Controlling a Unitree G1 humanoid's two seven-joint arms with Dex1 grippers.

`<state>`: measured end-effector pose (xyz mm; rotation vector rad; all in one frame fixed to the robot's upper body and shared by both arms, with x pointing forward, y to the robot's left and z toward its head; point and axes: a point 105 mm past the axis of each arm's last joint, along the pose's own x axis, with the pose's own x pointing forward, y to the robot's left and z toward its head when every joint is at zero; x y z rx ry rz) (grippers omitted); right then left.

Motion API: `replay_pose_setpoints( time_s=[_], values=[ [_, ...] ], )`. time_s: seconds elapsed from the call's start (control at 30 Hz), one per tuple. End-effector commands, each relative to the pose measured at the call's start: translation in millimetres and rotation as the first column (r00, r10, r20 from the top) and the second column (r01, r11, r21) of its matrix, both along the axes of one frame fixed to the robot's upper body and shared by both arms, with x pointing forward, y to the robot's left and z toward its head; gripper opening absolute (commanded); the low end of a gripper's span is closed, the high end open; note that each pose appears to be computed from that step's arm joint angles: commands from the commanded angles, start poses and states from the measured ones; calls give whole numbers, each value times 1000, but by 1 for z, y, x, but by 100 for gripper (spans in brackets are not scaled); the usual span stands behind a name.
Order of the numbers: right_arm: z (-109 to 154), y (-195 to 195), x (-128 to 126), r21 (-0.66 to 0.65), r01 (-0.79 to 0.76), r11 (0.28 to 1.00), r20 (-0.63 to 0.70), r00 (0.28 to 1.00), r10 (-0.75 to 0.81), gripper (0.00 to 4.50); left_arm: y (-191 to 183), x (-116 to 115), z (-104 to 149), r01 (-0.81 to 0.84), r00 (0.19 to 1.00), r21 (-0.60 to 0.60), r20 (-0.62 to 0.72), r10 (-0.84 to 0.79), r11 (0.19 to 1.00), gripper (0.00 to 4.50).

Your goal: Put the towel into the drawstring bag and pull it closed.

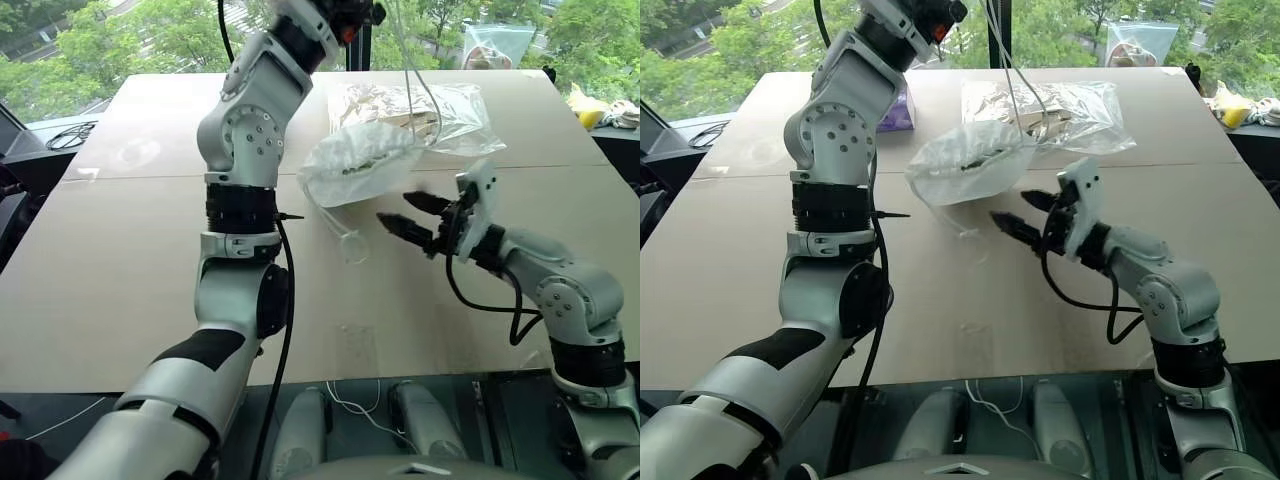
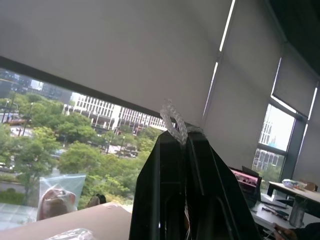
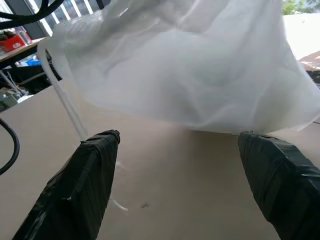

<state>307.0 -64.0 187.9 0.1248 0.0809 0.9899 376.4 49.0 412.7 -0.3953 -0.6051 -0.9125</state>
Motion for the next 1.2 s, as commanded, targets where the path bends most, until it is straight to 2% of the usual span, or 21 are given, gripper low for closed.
replay_pose_setpoints(
  time_s=[0.03,0.23,0.4,0.7,0.8,1.03,1.2],
  values=[
    [-6,34,-14,24,-93,995,-16,995,94,405,-4,-9,23,12,997,-23,74,-10,1000,0],
    [-22,67,0,20,-73,997,-70,995,74,405,-8,-5,24,13,997,-24,76,-12,1000,0],
    [-16,86,8,43,-86,995,-81,993,89,405,-6,2,22,-12,998,-31,54,14,999,0],
    [-8,113,13,159,-79,984,-115,989,98,405,-7,5,18,-27,999,-30,41,28,999,0],
    [-7,116,14,180,-77,981,-114,989,98,329,-4,5,17,-41,998,-29,38,42,999,0],
    [-8,112,11,177,-84,981,-114,988,105,2,2,9,14,-71,997,-31,29,72,997,0],
    [-5,96,17,190,-28,981,-112,992,50,2,9,13,14,-97,995,-35,23,98,995,0]
  ],
)
